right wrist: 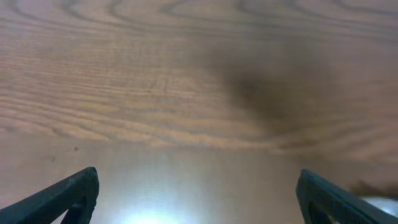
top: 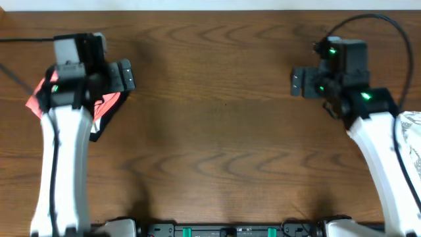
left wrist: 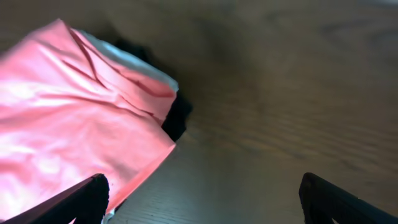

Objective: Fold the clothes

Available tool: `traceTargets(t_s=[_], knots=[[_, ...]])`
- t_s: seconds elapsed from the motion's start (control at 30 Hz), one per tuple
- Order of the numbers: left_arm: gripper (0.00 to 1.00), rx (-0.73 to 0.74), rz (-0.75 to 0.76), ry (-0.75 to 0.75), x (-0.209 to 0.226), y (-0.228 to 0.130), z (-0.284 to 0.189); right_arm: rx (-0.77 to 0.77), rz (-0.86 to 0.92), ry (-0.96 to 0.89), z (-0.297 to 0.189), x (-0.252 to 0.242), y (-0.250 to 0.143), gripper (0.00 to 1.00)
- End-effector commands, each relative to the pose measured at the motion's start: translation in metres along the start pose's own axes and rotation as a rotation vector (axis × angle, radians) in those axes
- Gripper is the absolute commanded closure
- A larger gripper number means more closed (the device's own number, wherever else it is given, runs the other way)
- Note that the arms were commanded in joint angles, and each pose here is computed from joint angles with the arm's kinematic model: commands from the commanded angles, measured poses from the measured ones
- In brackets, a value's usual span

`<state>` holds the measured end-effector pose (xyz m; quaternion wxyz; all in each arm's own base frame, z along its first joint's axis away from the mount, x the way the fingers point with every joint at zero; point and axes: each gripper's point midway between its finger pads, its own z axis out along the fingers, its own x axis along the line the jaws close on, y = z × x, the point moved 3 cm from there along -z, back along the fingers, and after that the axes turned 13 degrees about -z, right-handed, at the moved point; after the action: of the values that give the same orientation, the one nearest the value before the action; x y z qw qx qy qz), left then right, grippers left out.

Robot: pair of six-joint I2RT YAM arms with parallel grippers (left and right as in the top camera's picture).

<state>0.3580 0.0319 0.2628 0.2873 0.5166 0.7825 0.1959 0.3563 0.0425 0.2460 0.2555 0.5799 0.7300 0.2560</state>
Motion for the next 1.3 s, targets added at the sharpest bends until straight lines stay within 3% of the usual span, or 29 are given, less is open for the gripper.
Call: traceTargets(t_s=[0.0, 0.3, 0.47, 0.6, 0.97, 1.27], knots=[[0.02, -0.068, -0.001, -0.097, -0.013, -0.005, -0.042, -0.061, 0.021, -0.035, -0.036, -0.005, 0.001, 0.01], [0.02, -0.217, 0.009, -0.155, -0.001, -0.059, -0.108, -0.171, 0.05, -0.038, -0.086, 0.002, -0.054, 0.01], [0.02, -0.269, -0.007, -0.172, 0.011, -0.094, -0.119, -0.222, 0.051, -0.041, -0.1, 0.006, -0.091, 0.01], [0.02, -0.274, -0.007, -0.174, 0.014, -0.104, -0.121, -0.224, 0.047, -0.013, -0.099, 0.012, -0.106, 0.01], [0.02, -0.233, -0.011, -0.16, 0.016, -0.111, -0.117, -0.038, 0.047, 0.003, -0.093, 0.017, -0.146, 0.01], [0.02, -0.234, -0.011, -0.16, 0.016, -0.11, -0.117, -0.013, 0.047, 0.006, -0.093, 0.017, -0.151, 0.01]])
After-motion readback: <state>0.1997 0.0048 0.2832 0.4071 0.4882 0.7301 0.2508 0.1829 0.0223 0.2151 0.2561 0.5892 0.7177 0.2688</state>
